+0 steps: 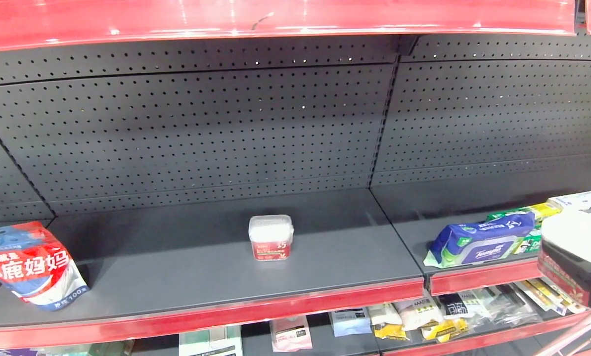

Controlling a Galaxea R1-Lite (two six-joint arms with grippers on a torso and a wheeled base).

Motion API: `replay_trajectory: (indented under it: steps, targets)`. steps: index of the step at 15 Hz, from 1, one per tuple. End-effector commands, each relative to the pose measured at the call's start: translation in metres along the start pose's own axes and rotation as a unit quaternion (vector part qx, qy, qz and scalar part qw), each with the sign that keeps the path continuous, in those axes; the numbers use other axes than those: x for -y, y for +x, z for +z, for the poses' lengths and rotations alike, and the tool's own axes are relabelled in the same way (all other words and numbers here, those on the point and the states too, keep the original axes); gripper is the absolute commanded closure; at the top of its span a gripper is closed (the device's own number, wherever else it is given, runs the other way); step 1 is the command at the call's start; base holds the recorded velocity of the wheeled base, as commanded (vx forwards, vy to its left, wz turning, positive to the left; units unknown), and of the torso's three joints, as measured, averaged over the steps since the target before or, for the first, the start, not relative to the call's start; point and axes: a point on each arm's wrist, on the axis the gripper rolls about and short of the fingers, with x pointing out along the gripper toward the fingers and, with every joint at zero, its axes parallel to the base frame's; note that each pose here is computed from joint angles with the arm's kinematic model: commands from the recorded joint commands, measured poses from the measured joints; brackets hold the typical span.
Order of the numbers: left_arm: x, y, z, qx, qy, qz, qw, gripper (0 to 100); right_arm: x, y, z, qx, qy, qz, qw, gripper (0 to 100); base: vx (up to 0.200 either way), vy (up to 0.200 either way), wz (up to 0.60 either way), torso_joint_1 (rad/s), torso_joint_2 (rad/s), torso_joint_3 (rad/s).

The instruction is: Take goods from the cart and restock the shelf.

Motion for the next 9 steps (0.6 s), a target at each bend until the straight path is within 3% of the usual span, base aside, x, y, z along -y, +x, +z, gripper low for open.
replay_trajectory:
  steps: [1,2,6,7,8,9]
  targets:
    - [0.0,0.001,0.001,-0.006,0.0,-0.001,1.0,0,0.002,-0.031,-0.003,0.062,0.007,-0.005,0.998,100,0.0,0.0,0.0,0.0,0.0,0.0]
    - [0.0,0.001,0.0,-0.005,-0.003,-0.009,0.9999,0,0.002,-0.04,-0.007,0.078,0.007,-0.008,0.997,100,0.0,0.0,0.0,0.0,0.0,0.0]
    - [0.001,0.001,0.002,-0.006,0.016,-0.02,0.9996,0,0.001,-0.056,-0.016,0.107,0.014,-0.016,0.994,100,0.0,0.0,0.0,0.0,0.0,0.0]
    - [0.001,-0.002,0.021,0.008,0.029,-0.02,0.9993,0,0.002,-0.059,-0.015,0.114,0.016,-0.022,0.993,100,0.0,0.0,0.0,0.0,0.0,0.0]
    - [0.001,0.01,0.065,-0.02,0.008,-0.02,0.9995,0,0.003,-0.063,-0.016,0.123,0.017,-0.028,0.992,100,0.0,0.0,0.0,0.0,0.0,0.0]
    - [0.001,0.022,0.087,-0.038,-0.049,-0.021,0.9979,0,0.003,-0.066,-0.019,0.123,0.018,-0.035,0.992,100,0.0,0.0,0.0,0.0,0.0,0.0]
